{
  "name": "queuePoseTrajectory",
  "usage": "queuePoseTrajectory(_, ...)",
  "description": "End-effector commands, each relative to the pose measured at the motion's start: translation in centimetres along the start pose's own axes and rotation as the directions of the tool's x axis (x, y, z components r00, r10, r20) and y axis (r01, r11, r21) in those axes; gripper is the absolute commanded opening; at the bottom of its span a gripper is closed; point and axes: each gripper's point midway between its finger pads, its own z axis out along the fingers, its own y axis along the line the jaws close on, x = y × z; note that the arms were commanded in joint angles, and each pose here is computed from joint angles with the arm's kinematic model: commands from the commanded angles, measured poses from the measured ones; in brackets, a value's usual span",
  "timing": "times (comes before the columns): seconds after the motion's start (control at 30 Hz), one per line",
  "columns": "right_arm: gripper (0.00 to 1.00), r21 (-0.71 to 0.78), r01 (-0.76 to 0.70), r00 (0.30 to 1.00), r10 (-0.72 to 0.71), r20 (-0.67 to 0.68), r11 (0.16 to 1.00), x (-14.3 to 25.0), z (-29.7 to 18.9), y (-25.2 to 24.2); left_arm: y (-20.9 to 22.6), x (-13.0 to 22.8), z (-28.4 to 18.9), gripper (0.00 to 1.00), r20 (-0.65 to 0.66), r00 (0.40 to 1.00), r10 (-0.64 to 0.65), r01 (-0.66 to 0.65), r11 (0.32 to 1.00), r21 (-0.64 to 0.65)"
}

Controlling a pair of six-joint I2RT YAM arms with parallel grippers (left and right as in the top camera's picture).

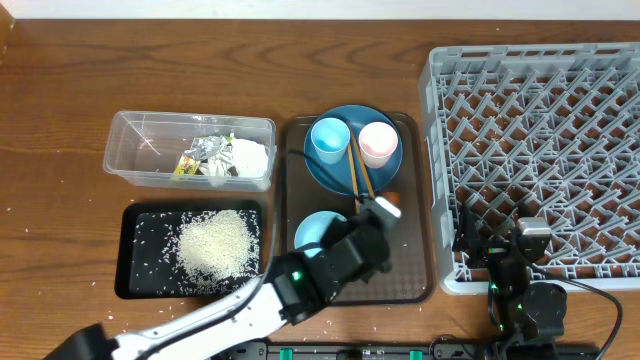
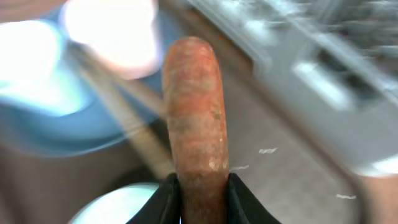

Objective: Sort waste into correct bins and load items into the dishwasher rack
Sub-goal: 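Grasp the carrot with the left gripper and drop it on the black tray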

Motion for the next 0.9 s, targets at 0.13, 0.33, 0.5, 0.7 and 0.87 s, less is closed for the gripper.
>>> queuePoseTrajectory(0.13, 0.99, -0.008, -0.009, 1.0, 0.009, -0.007, 1.0, 0.2, 0.0, 0.2, 10.6, 1.0, -4.2, 0.21, -0.009, 0.998, -0.062, 0.053, 0.909, -0.413)
queuePoseTrajectory(0.33, 0.99, -0.008, -0.01, 1.0, 0.009, -0.007, 1.0, 0.2, 0.0, 0.2, 16.5, 6.3, -6.2, 0.2, -0.108, 0.946, -0.307, 0.186, 0.783, -0.594)
queuePoseTrajectory(0.5, 0.99, -0.008, -0.009, 1.0, 0.009, -0.007, 1.0, 0.2, 0.0, 0.2, 18.7, 9.6, -7.1, 0.2, -0.159, 0.889, -0.429, 0.227, 0.715, -0.661)
queuePoseTrajectory(0.7, 0.99, -0.008, -0.009, 1.0, 0.009, -0.007, 1.0, 0.2, 0.0, 0.2, 19.6, 12.9, -6.8, 0.2, -0.184, 0.824, -0.536, 0.286, 0.673, -0.682)
queuePoseTrajectory(0.87, 0.99, -0.008, -0.009, 1.0, 0.009, -0.007, 1.0, 0.2, 0.0, 0.2, 19.2, 15.5, -6.3, 0.2, -0.209, 0.776, -0.595, 0.323, 0.659, -0.679)
